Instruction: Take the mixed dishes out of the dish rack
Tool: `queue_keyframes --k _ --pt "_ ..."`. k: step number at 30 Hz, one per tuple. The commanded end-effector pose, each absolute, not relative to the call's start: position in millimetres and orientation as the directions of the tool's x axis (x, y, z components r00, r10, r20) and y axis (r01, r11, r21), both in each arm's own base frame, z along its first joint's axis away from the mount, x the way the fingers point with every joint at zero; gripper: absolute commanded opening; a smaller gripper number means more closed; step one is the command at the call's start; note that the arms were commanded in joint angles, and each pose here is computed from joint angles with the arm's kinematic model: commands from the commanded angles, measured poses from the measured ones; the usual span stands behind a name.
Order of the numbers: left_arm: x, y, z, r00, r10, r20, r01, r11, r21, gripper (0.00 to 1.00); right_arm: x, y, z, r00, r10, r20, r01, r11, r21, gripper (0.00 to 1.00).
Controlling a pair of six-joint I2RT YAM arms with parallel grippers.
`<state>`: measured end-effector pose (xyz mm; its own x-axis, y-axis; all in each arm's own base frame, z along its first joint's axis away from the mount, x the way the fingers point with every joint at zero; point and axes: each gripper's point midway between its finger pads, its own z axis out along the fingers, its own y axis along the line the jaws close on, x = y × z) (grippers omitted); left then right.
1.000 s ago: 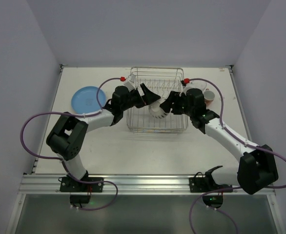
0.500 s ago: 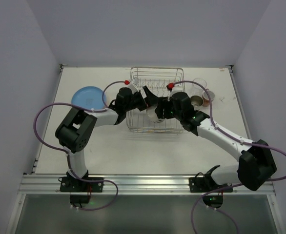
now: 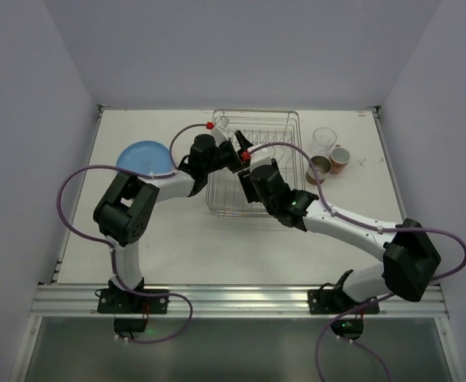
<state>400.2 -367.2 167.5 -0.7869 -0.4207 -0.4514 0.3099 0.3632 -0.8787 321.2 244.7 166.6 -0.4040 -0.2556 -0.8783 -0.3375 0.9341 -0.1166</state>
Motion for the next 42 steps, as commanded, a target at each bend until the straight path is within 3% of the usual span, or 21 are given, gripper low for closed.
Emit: queue_keyframes --k 1,12,23,26,27,29,36,42 --pt "419.4 -358.6 183.3 -0.777 -0.438 -0.452 0.327 0.333 -0.884 1.00 338.8 237.1 213.1 -0.275 -0.296 -0.915 -0.207 0.947 -0.245 0.00" --pt "448.2 -286.7 196.9 -0.717 -0.472 -0.513 0.255 0.507 -0.823 1.00 350.4 217.6 186.6 -0.308 -0.587 -0.749 -0.074 0.800 -0.596 0.00" --pt "437.3 -183.5 266.5 -0.541 -0.558 -0.629 0.258 0.602 -0.756 1.00 351.5 237.2 159.9 -0.309 -0.695 -0.650 -0.094 0.702 -0.706 0.01" --pt "429.9 -168.5 282.9 -0.507 -0.571 -0.646 0.274 0.604 -0.749 1.00 345.9 250.5 154.7 -0.298 -0.692 -0.657 -0.136 0.712 -0.689 0.09" --pt "427.9 -164.2 288.3 -0.499 -0.574 -0.649 0.277 0.604 -0.747 1.00 344.3 258.5 154.5 -0.302 -0.664 -0.684 -0.157 0.742 -0.652 0.18" --pt "426.0 -162.0 292.4 -0.500 -0.572 -0.650 0.284 0.601 -0.747 1.00 335.2 264.7 140.9 -0.345 -0.672 -0.655 -0.253 0.739 -0.625 0.23" --pt "419.6 -163.3 297.3 -0.508 -0.570 -0.646 0.305 0.583 -0.754 1.00 328.6 275.9 127.4 -0.385 -0.672 -0.633 -0.324 0.740 -0.589 0.45" --pt "418.0 -163.6 299.1 -0.506 -0.570 -0.648 0.311 0.580 -0.753 1.00 326.9 278.6 117.7 -0.402 -0.683 -0.609 -0.345 0.730 -0.590 0.45"
